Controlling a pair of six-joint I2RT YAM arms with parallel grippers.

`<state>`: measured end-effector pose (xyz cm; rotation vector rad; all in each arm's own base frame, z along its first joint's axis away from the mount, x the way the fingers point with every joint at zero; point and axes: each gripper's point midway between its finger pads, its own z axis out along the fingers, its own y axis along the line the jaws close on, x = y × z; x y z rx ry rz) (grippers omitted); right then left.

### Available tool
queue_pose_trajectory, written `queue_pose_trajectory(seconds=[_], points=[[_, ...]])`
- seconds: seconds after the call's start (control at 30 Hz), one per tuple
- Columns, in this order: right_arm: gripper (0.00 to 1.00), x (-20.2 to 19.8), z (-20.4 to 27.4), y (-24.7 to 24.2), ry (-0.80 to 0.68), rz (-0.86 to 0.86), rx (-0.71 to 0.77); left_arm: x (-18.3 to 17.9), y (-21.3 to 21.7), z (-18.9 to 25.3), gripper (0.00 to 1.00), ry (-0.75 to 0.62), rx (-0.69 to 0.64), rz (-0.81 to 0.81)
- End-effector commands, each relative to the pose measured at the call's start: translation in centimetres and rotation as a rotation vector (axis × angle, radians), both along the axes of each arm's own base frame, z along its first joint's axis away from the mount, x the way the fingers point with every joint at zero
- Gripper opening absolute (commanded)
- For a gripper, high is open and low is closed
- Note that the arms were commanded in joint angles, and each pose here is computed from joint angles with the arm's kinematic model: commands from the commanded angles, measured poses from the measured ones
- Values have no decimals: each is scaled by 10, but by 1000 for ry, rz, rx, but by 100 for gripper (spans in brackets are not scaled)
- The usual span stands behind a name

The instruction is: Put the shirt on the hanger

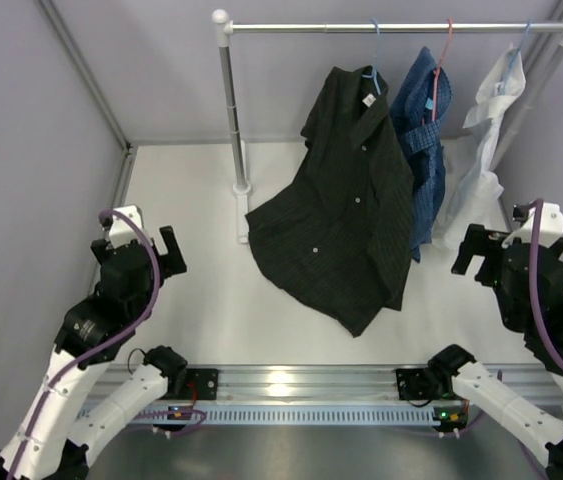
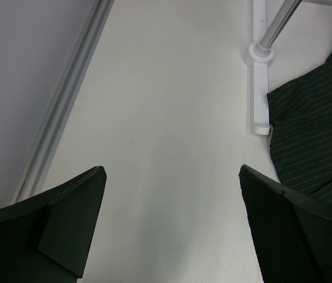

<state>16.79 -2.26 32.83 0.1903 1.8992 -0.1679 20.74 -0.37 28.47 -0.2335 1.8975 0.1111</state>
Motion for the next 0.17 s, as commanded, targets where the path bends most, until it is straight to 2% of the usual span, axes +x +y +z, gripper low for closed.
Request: queue_pose_trajectory(seconds=[0.0, 0.13], points=[[99, 9, 12, 3, -64, -4, 20, 6, -5, 2, 98, -19, -5, -15], [100, 11, 10, 5, -61, 0, 15, 9, -5, 1, 98, -17, 1, -14]])
